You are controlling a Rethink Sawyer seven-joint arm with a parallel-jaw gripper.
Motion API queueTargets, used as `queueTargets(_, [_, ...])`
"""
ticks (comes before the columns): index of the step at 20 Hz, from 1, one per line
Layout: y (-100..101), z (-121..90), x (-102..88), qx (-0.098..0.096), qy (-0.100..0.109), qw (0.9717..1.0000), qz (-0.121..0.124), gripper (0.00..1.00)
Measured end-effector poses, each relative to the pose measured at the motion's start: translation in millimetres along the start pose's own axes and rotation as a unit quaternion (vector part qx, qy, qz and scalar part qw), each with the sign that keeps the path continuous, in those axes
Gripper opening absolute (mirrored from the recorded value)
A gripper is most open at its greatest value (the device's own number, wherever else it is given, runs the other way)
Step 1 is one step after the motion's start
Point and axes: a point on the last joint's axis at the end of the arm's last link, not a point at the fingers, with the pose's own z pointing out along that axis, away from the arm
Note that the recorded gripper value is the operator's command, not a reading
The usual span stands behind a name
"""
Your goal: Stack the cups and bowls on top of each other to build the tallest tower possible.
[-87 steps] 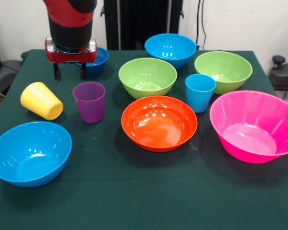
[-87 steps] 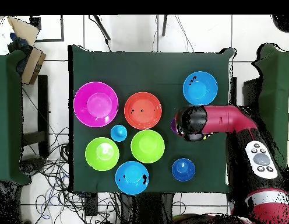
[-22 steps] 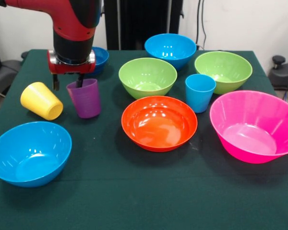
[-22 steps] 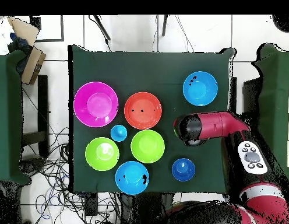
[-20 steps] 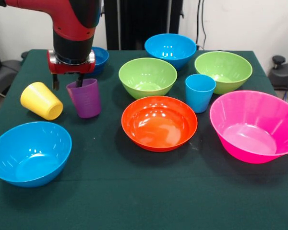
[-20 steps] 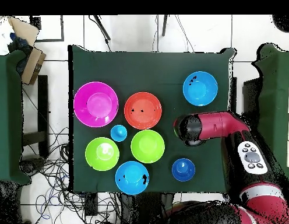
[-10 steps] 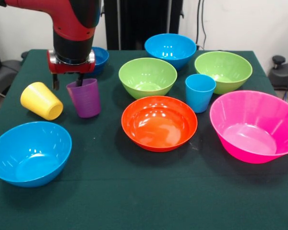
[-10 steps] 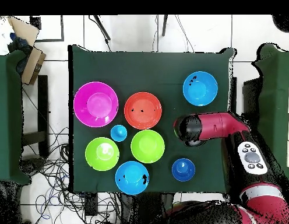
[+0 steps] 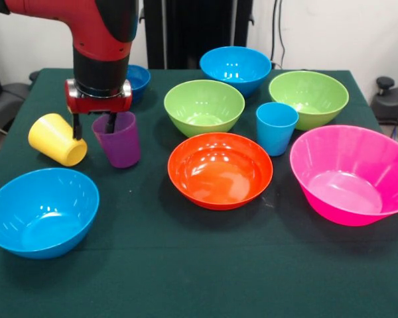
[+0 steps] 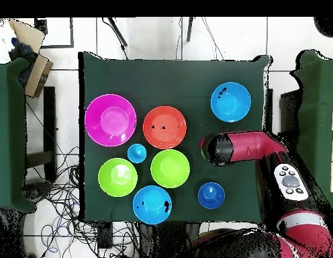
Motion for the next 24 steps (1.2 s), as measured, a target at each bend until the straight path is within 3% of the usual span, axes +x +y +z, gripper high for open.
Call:
queueTargets(8, [2.6,3.9,-4.9,0.001,-0.024,0.9997,-0.001,1.0])
queueTargets(24, [6.6,7.7,-3.4,-0.002,-0.024,0.9997,-0.003,1.0])
